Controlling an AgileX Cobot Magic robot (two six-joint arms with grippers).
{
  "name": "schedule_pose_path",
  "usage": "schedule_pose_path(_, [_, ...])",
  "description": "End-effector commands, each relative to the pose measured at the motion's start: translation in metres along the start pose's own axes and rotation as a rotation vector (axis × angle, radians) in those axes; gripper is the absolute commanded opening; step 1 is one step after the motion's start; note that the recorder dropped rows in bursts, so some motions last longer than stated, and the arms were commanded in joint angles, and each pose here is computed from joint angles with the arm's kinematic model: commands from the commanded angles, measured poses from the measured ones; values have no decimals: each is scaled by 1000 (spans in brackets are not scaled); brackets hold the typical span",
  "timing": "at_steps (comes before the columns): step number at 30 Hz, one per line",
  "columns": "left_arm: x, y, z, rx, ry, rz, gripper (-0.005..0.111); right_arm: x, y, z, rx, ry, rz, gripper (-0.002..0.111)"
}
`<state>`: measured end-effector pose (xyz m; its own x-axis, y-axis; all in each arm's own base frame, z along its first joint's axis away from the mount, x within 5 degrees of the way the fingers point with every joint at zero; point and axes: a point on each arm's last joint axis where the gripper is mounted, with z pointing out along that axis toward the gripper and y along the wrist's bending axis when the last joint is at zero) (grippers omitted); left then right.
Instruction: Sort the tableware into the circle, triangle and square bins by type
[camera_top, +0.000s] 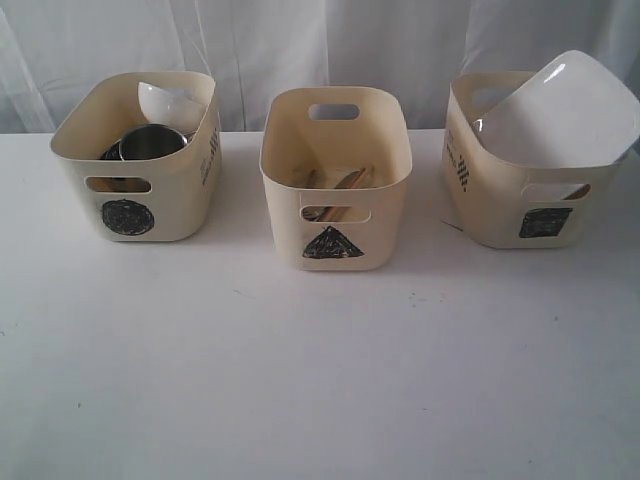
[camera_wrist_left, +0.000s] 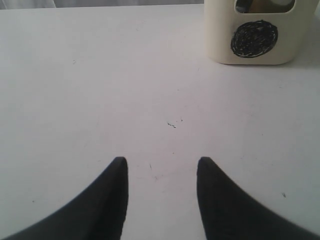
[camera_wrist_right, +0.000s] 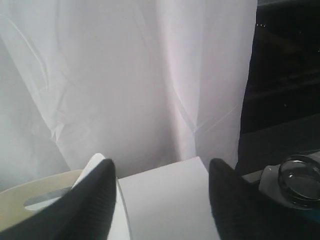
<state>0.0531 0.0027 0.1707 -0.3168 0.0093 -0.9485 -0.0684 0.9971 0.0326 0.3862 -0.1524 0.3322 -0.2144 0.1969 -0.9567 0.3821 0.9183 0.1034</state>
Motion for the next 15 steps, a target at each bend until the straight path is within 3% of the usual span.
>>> schedule_pose_path(1, [1, 0, 0, -2, 1, -11, 49, -12, 1, -10, -3, -40, 12, 53])
schedule_pose_path(7, [1, 0, 0, -2, 1, -11, 49, -33, 6, -41, -27, -67, -4, 45])
schedule_pose_path(15, [1, 0, 0, -2, 1, -11, 49, -17, 4, -123, -18, -107, -26, 1])
